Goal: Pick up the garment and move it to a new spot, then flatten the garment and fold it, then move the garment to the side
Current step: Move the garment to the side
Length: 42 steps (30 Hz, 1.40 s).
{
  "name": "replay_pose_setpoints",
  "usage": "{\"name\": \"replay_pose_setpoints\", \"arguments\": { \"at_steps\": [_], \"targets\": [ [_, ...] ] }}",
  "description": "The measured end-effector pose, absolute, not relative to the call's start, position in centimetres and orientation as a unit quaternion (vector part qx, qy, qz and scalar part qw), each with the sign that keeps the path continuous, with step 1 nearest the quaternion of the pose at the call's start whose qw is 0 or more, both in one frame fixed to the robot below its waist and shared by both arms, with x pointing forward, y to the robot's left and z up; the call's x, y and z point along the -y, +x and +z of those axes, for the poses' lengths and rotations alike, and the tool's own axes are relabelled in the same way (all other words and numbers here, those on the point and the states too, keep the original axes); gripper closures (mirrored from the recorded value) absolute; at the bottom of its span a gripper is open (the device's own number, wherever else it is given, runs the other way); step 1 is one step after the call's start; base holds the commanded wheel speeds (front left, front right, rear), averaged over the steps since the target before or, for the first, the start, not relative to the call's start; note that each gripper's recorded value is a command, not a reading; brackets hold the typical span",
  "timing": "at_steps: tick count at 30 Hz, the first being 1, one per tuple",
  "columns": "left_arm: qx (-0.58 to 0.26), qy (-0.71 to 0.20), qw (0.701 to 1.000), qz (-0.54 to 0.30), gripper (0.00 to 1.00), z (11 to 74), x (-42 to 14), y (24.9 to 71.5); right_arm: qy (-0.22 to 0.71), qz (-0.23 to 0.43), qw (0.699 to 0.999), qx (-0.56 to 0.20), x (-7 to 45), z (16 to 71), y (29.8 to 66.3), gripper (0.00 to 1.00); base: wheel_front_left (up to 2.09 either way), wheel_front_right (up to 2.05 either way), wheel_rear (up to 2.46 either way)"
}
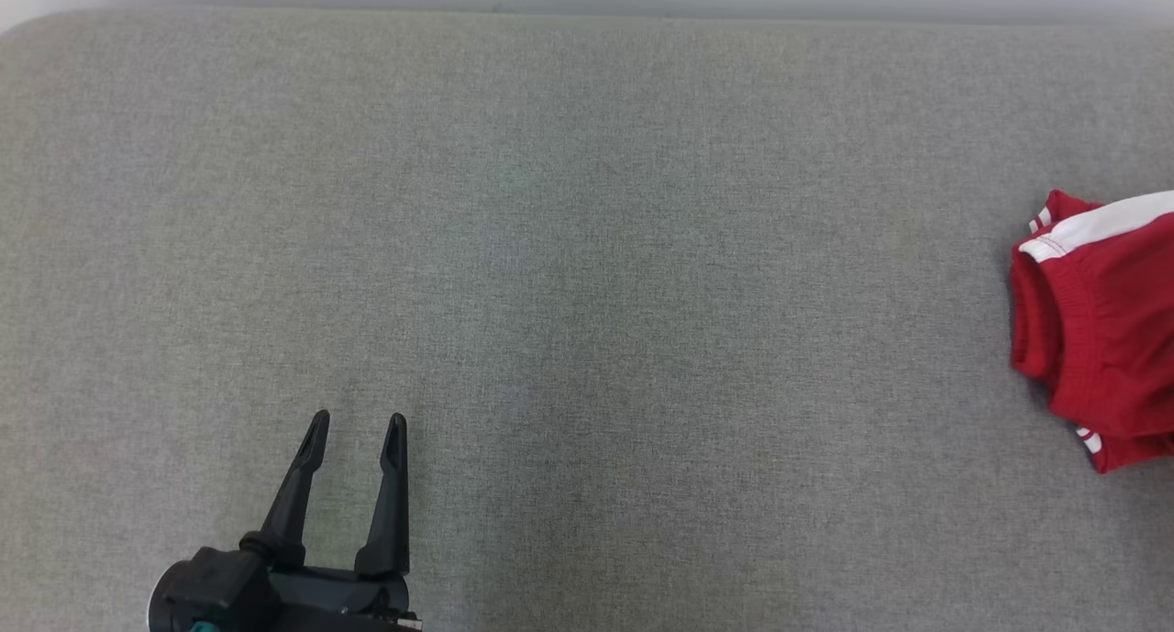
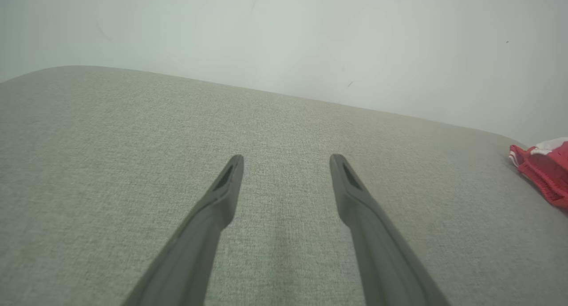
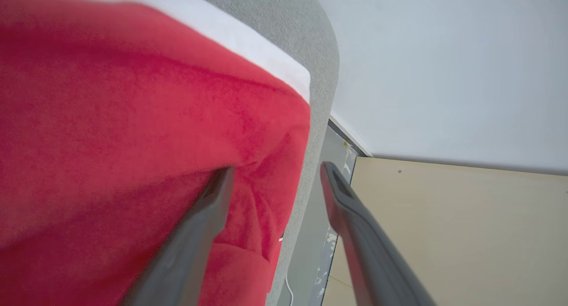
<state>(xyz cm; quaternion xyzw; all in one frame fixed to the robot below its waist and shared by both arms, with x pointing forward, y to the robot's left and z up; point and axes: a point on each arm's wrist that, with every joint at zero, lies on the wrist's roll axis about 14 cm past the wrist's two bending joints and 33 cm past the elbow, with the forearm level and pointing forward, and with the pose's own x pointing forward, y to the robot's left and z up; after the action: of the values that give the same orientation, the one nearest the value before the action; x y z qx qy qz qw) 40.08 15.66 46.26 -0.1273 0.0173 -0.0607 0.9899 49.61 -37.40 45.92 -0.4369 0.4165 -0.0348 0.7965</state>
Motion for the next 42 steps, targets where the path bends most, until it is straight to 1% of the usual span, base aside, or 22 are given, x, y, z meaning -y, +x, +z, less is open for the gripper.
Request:
{"name": "replay_pose_setpoints", "arguments": {
  "at_steps": [4,6,9,11,16,21,25,30,34,42],
  "targets": [
    [-0.003,-0.128,0.99,-0.06,0.0,47.2,-15.7,40.2,-0.416,-0.029,0.82,-0.392,36.3,46.5,49.9,0.0,0.0,0.0,0.0],
    [0.007,-0.131,0.99,-0.055,0.0,47.8,-16.0,40.2,-0.396,-0.025,0.84,-0.371,35.8,47.0,50.0,0.0,0.0,0.0,0.0],
    [0.025,-0.14,0.988,-0.06,0.0,49.1,-15.7,39.8,-0.355,-0.012,0.878,-0.323,34.3,48.2,50.2,0.0,0.0,0.0,0.0],
    [0.033,-0.138,0.989,-0.044,0.0,49.6,-16.7,39.5,-0.327,-0.003,0.9,-0.289,33.2,49.0,50.1,0.0,0.0,0.0,0.0],
    [0.046,-0.136,0.989,-0.031,0.0,50.5,-17.5,38.8,-0.247,0.023,0.945,-0.214,29.7,49.9,48.6,0.0,0.0,0.0,0.0],
    [0.059,-0.138,0.988,-0.025,0.0,51.4,-17.9,38.1,-0.163,0.04,0.976,-0.142,25.9,50.8,46.4,0.0,0.0,0.0,0.0],
    [0.068,-0.146,0.987,-0.02,0.0,52.0,-18.2,37.4,-0.099,0.05,0.99,-0.091,22.9,51.4,44.5,0.0,0.0,0.0,0.0],
    [0.082,-0.15,0.985,-0.017,0.0,52.9,-18.5,37.0,-0.053,0.07,0.995,-0.044,19.7,52.1,42.1,0.0,0.0,0.0,0.0],
    [0.078,-0.153,0.985,-0.02,0.0,52.6,-18.2,36.7,-0.031,0.068,0.997,-0.035,19.0,51.8,41.0,0.0,0.0,0.0,0.0],
    [0.067,-0.156,0.985,-0.026,0.0,52.0,-17.6,35.4,0.021,0.058,0.998,0.019,17.5,52.6,38.7,0.0,0.0,0.0,0.0]
  ]
}}
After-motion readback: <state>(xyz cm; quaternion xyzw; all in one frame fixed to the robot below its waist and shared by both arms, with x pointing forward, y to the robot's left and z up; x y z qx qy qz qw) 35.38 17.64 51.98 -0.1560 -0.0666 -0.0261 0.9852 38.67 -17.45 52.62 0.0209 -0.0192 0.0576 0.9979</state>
